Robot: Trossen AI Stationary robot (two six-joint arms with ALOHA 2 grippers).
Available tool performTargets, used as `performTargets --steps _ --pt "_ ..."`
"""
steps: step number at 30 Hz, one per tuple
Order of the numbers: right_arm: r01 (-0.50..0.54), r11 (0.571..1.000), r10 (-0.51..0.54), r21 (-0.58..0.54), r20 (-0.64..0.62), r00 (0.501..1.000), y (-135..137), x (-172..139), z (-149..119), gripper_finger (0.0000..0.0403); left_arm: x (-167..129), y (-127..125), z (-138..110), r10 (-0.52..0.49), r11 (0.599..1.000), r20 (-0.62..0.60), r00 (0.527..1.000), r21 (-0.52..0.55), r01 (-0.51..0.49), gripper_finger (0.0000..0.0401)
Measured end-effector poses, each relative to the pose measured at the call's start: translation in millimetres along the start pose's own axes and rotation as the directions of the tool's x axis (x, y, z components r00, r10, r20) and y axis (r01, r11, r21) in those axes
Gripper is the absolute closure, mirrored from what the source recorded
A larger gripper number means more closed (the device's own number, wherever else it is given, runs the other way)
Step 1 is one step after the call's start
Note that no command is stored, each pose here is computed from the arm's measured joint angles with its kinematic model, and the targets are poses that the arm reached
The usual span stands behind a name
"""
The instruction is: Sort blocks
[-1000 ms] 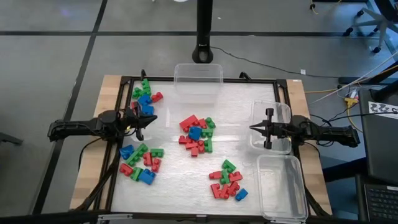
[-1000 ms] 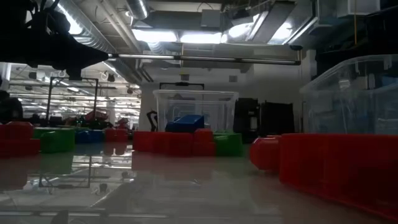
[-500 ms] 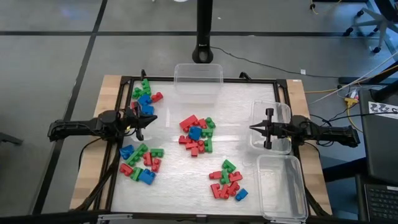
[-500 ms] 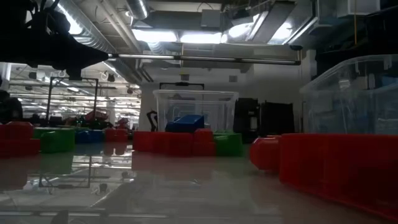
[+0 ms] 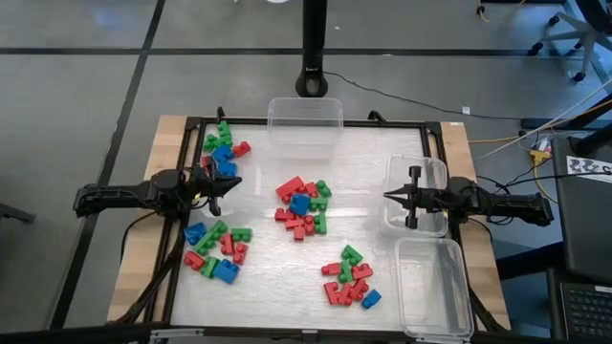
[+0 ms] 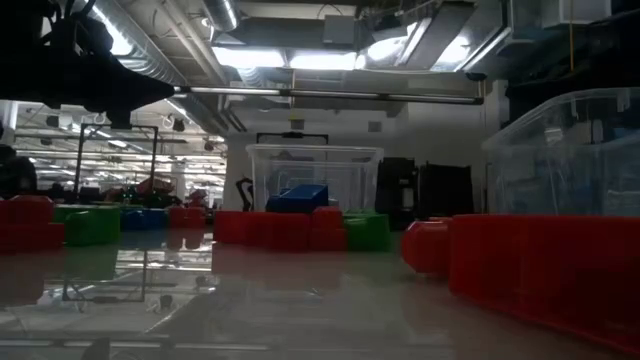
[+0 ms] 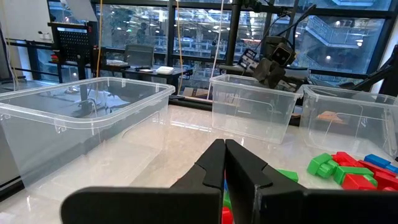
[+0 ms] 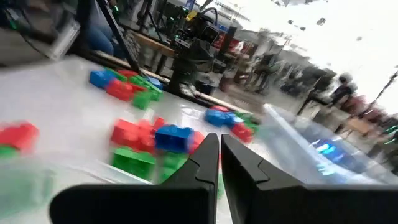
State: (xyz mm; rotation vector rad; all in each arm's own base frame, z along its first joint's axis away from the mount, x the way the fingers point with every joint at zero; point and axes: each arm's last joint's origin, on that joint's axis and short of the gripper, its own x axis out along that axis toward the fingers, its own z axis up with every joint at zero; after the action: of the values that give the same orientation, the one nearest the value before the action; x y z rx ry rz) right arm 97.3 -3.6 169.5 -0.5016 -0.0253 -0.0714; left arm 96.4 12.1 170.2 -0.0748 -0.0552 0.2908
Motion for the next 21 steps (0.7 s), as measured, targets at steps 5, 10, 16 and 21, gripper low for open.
performTargets --steps 5,10,16,21 --pt "0.094 0.979 -0.099 -0.182 -0.020 0.995 -5.0 -0.7 3.3 0.0382 0.0 0.0 0.1 0.001 1.000 0.000 1.000 0.000 -0.001 0.0400" --pt "0.104 0.977 -0.110 -0.187 -0.018 0.994 -5.8 -0.9 4.2 0.0382 0.0 0.0 0.0 0.000 1.000 0.000 1.000 0.000 0.000 0.0400" --pt "0.095 0.979 -0.102 -0.181 -0.030 0.994 -5.4 -1.0 3.5 0.0382 0.0 0.0 0.1 0.000 1.000 0.000 1.000 0.000 0.000 0.0400" --pt "0.079 0.984 -0.081 -0.158 -0.005 0.997 -5.4 -1.0 5.3 0.0382 0.0 0.4 0.9 0.016 1.000 0.010 1.000 -0.002 -0.016 0.0400"
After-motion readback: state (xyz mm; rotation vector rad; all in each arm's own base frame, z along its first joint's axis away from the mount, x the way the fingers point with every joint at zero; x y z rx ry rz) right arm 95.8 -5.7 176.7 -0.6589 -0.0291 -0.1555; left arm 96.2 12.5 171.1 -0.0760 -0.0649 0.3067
